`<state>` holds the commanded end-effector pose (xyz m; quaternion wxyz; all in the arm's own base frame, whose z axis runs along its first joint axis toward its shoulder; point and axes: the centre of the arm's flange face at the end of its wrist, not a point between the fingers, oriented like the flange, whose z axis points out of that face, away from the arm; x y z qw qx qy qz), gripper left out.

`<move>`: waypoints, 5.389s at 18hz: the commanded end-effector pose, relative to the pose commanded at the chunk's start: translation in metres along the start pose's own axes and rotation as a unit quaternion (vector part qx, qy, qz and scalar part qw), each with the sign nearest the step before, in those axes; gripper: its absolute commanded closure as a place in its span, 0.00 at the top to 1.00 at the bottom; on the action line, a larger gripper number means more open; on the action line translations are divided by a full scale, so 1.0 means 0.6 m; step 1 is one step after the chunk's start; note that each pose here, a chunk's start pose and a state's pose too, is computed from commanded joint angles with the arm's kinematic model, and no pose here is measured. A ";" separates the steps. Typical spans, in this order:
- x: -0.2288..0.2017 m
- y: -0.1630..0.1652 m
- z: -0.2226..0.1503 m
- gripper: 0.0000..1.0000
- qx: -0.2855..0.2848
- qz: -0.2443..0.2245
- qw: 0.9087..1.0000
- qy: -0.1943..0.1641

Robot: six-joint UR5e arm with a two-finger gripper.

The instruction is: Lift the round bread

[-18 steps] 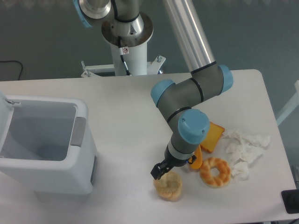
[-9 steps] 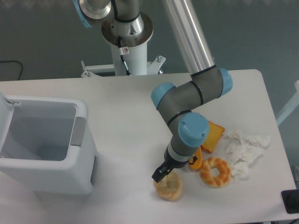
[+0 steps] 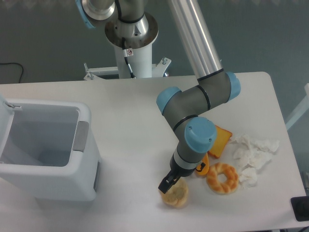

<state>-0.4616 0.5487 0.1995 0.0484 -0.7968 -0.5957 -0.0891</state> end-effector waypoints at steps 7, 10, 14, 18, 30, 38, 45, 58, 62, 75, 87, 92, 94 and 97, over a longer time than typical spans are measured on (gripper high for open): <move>0.000 -0.009 0.009 0.89 0.001 -0.004 1.000 0.000; 0.000 -0.011 0.013 0.79 0.000 -0.004 1.000 0.000; 0.003 -0.016 0.008 0.71 0.008 -0.001 1.000 0.003; 0.004 -0.016 0.001 0.58 0.011 0.000 1.000 0.005; 0.006 -0.014 -0.002 0.13 0.010 0.000 1.000 0.009; 0.010 -0.009 -0.030 0.10 0.020 0.005 1.000 0.014; 0.021 0.005 -0.120 0.10 0.054 0.048 0.997 0.021; 0.114 0.126 -0.294 0.10 0.141 0.345 0.925 -0.076; 0.160 0.185 -0.338 0.09 0.155 0.441 0.880 -0.085; 0.223 0.328 -0.413 0.09 0.159 0.644 0.743 -0.094; 0.217 0.329 -0.401 0.07 0.144 0.651 0.739 -0.095; 0.217 0.329 -0.399 0.07 0.143 0.652 0.738 -0.095; 0.216 0.328 -0.401 0.07 0.144 0.652 0.739 -0.095; 0.217 0.329 -0.401 0.07 0.144 0.652 0.738 -0.094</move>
